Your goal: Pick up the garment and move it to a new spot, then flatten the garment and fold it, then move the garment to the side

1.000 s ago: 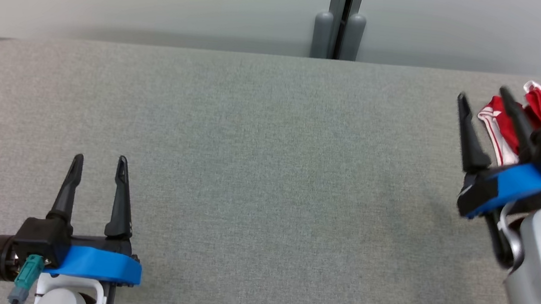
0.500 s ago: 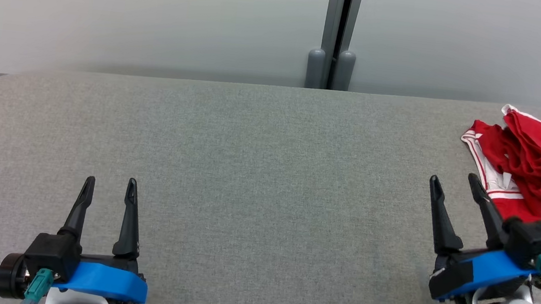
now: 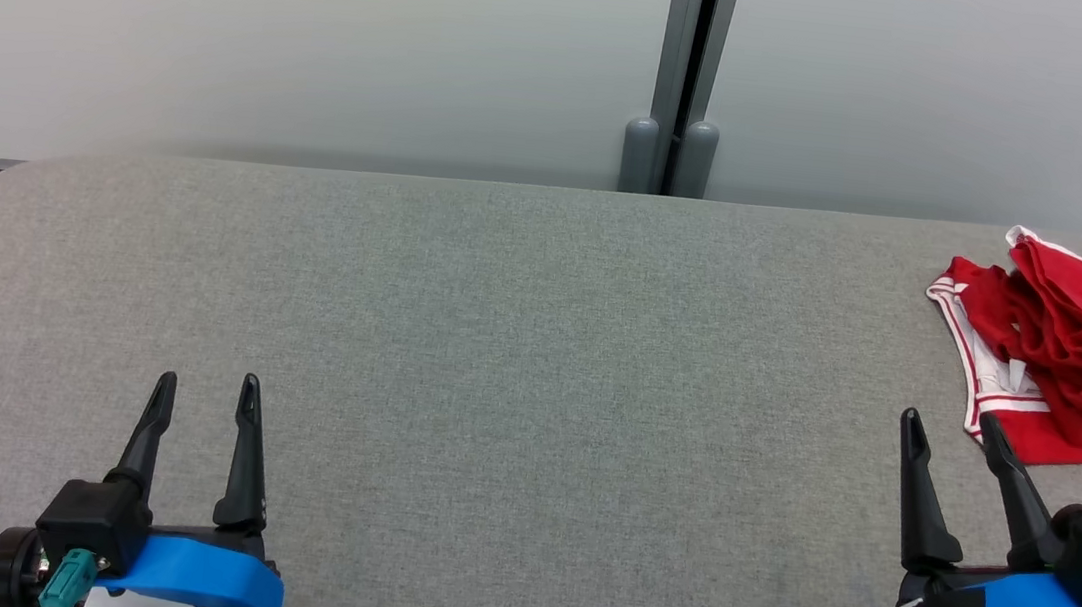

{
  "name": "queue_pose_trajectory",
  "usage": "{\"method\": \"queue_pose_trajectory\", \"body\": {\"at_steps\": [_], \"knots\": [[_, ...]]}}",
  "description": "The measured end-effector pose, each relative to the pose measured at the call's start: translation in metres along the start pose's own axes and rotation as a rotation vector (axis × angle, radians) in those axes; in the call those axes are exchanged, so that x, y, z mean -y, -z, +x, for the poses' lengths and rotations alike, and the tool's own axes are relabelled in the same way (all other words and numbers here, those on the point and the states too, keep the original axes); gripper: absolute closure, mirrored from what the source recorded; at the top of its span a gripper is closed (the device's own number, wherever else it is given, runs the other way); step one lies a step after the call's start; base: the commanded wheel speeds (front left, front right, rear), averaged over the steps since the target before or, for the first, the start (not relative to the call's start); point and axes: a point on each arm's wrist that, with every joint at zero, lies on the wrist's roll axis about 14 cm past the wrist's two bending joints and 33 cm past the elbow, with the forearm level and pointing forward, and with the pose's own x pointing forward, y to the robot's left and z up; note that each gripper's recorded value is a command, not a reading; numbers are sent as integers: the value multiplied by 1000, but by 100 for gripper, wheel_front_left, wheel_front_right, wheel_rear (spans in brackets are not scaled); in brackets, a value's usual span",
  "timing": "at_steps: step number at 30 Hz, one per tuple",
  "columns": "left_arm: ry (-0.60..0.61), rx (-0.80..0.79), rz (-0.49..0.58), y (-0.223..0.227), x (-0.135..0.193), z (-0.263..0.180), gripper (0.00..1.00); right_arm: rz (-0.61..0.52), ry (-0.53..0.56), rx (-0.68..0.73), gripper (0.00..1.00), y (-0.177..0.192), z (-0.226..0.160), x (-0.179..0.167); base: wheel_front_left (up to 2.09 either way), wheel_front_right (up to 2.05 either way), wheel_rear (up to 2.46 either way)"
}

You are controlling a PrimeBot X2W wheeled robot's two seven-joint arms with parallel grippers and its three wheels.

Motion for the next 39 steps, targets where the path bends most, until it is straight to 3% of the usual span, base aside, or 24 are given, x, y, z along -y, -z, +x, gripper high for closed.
{"method": "queue_pose_trajectory", "body": {"at_steps": [13, 14, 19, 39], "knots": [[-20, -8, -4, 1, -6, -2, 0, 3, 8, -19, 0, 4, -2, 1, 0, 0, 0], [-21, -7, -5, 0, -6, -1, 100, 4, 8, -22, 100, 5, -2, 1, 0, 0, 0], [-36, -85, -19, 25, -7, -14, 100, 20, 17, -85, 100, 26, -8, 2, 0, 0, 0], [-119, -144, -375, 34, -19, -13, 100, 378, 68, -106, 100, 35, -11, 9, 0, 0, 0]]}}
